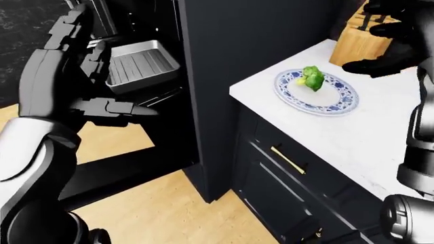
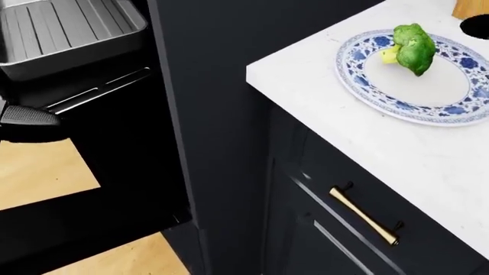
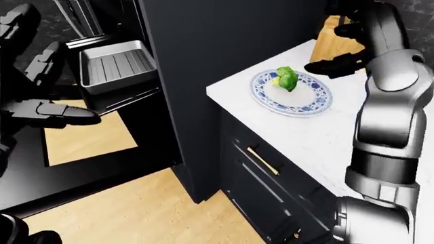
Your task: Pick the broccoli from the top rack in the oven and place it on the plate on the counter.
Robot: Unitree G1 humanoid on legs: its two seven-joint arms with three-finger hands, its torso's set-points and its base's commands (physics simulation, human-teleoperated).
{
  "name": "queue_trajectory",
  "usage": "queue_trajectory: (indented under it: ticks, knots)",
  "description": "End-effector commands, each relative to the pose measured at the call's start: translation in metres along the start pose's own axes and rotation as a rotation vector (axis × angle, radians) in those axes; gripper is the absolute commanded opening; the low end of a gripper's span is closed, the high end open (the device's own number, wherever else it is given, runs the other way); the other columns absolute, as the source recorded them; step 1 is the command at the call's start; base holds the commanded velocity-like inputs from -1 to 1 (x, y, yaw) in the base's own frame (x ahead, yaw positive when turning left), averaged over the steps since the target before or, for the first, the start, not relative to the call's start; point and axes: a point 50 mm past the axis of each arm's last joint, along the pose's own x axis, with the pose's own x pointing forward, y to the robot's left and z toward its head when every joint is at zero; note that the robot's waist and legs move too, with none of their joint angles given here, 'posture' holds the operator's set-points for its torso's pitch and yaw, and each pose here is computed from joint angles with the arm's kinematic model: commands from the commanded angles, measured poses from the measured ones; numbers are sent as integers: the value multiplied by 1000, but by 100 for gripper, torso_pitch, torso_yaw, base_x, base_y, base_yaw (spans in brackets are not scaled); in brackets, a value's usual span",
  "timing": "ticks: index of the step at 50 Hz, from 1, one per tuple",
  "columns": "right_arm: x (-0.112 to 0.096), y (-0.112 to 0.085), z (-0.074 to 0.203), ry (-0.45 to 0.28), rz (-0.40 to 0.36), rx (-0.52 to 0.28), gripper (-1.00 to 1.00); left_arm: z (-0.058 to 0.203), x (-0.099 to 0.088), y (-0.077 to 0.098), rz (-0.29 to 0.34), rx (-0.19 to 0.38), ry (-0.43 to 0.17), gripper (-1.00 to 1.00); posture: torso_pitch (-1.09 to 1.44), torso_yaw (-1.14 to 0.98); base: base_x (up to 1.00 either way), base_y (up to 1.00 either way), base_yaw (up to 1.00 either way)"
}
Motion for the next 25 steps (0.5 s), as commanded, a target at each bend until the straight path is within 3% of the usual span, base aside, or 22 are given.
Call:
queue_trajectory:
  ticks: [1, 6, 10, 16, 24, 25]
  knots:
    - [-17, -31, 14, -50, -12, -10, 52, 16, -1, 6, 15, 10, -68, 100, 0, 0, 0, 0, 0]
    - [-51, -68, 15, -61, -23, -21, 100, 28, 0, 15, 35, 18, -83, 100, 0, 0, 0, 0, 0]
    - [-81, -91, 15, -73, -43, -34, 100, 32, -1, 28, 69, 18, -89, 100, 0, 0, 0, 0, 0]
    - [-116, -100, 12, -87, -47, -43, 100, 33, -7, 42, 106, 6, -99, 100, 0, 0, 0, 0, 0]
    - [-166, -115, -1, -138, -122, -19, 100, 25, -18, 63, 181, -44, -124, 100, 0, 0, 0, 0, 0]
    - [-174, -119, 0, -156, -139, -10, 100, 27, -21, 66, 203, -61, -154, 100, 0, 0, 0, 0, 0]
